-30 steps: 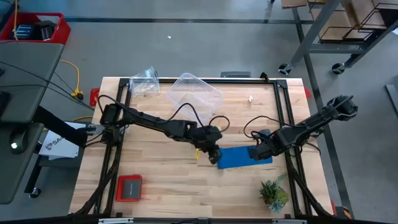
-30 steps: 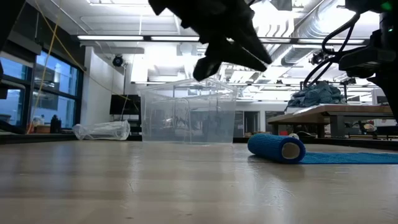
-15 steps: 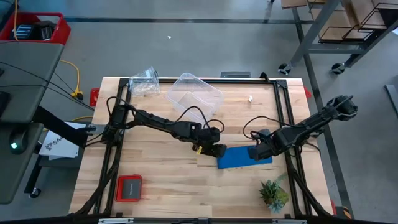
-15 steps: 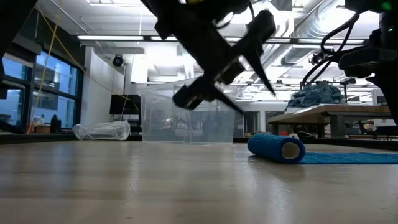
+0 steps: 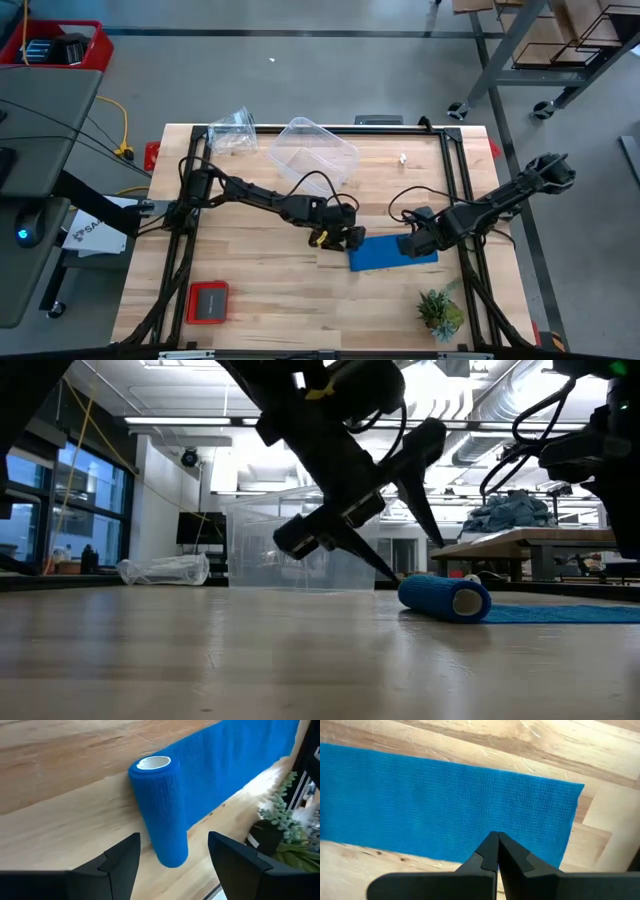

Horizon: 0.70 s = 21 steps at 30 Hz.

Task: Roll bandage
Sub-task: Roll the blue bandage

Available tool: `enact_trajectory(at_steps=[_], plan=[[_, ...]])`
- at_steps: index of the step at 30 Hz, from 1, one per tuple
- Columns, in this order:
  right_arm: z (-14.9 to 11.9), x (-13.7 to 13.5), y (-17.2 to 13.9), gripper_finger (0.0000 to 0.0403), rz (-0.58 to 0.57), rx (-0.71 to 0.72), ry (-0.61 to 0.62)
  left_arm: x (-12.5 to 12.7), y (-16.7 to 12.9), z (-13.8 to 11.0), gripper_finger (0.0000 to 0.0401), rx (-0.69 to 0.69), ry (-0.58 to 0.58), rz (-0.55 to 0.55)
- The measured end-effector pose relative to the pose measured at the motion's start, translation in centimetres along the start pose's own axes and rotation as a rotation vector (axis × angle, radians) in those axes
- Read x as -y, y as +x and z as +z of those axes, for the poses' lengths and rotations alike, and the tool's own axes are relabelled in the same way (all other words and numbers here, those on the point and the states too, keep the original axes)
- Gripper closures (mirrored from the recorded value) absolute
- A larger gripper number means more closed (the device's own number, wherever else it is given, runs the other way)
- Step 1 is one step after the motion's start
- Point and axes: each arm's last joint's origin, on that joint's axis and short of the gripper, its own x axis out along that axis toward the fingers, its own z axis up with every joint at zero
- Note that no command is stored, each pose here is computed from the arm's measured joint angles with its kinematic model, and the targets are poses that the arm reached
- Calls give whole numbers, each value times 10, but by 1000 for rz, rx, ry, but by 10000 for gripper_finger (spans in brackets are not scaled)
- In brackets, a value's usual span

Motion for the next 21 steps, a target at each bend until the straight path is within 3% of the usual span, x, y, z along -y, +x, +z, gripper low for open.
enact_trajectory(at_steps=[7, 15, 17, 21], plan=[[1, -1, 0, 403, 16, 44, 1, -7, 13, 2, 171, -57, -92, 17], [2, -2, 0, 403, 23, 69, 0, 6, 6, -2, 172, -155, -33, -96], [2, -2, 0, 403, 24, 69, -1, 13, -3, -3, 172, -157, -3, -131], [2, -2, 0, 403, 24, 69, -2, 32, -19, 7, 172, -86, 56, -301]])
